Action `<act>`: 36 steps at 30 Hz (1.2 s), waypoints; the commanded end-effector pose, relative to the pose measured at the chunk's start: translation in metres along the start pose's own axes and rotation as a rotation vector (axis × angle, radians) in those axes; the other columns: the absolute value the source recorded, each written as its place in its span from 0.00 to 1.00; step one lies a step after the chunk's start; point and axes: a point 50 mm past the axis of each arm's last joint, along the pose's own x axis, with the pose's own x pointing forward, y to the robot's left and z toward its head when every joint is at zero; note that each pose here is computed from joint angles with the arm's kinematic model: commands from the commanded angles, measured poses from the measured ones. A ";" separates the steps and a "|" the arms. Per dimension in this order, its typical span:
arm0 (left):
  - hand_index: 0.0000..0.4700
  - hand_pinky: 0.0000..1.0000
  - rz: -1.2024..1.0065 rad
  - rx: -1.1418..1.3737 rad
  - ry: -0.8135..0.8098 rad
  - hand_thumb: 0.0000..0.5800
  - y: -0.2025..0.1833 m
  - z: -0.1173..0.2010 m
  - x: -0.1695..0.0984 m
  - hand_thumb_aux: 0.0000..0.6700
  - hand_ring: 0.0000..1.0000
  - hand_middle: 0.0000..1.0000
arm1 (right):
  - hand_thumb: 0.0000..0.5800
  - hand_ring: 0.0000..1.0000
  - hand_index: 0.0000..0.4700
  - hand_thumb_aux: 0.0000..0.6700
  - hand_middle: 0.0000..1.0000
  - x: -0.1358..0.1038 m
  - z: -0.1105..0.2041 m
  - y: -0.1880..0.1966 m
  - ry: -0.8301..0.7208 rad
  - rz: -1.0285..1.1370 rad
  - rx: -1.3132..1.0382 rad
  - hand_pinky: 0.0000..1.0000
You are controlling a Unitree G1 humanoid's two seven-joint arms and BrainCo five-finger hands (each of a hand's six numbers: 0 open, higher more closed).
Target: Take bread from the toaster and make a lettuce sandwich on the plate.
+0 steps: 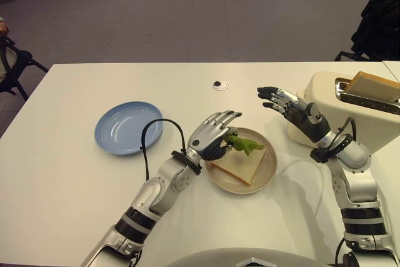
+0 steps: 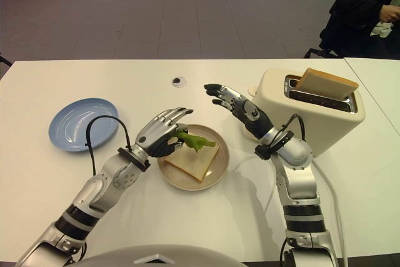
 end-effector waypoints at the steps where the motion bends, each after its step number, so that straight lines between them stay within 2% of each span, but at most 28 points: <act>1: 0.06 0.00 -0.037 -0.004 0.003 0.12 -0.008 0.001 -0.004 0.06 0.00 0.00 | 0.00 0.00 0.00 0.00 0.00 0.001 0.001 -0.001 -0.006 0.005 0.002 0.00; 2: 0.00 0.00 -0.039 -0.012 0.001 0.00 -0.008 0.002 -0.004 0.00 0.00 0.00 | 0.00 0.00 0.00 0.00 0.00 0.001 0.001 -0.001 -0.006 0.007 0.002 0.00; 16: 0.00 0.00 -0.044 -0.043 0.018 0.00 -0.005 0.003 -0.017 0.00 0.00 0.00 | 0.00 0.00 0.00 0.00 0.00 0.001 0.003 -0.002 -0.012 0.013 -0.009 0.00; 18: 0.00 0.00 -0.008 -0.091 0.020 0.00 -0.001 0.006 -0.020 0.00 0.00 0.00 | 0.00 0.00 0.00 0.00 0.00 0.000 0.012 -0.009 -0.028 0.003 -0.097 0.00; 23: 0.00 0.00 0.256 -0.656 0.008 0.00 0.018 0.019 -0.045 0.00 0.00 0.00 | 0.00 0.00 0.00 0.00 0.00 -0.017 0.073 -0.074 -0.066 -0.177 -0.616 0.00; 26: 0.00 0.00 0.331 -0.801 0.035 0.00 0.019 0.010 -0.058 0.00 0.00 0.00 | 0.00 0.00 0.00 0.00 0.00 -0.035 0.084 -0.116 0.080 -0.255 -0.888 0.00; 28: 0.00 0.00 0.355 -0.857 0.046 0.00 0.018 0.005 -0.060 0.00 0.00 0.00 | 0.00 0.00 0.00 0.00 0.00 -0.052 0.078 -0.145 0.282 -0.275 -1.102 0.00; 30: 0.00 0.00 0.360 -0.888 0.037 0.00 0.016 0.006 -0.059 0.00 0.00 0.00 | 0.00 0.00 0.00 0.00 0.00 -0.070 0.066 -0.170 0.455 -0.291 -1.219 0.00; 36: 0.00 0.00 0.332 -0.894 0.022 0.00 0.011 0.010 -0.057 0.00 0.00 0.00 | 0.00 0.00 0.00 0.00 0.00 -0.098 0.030 -0.191 0.658 -0.316 -1.235 0.00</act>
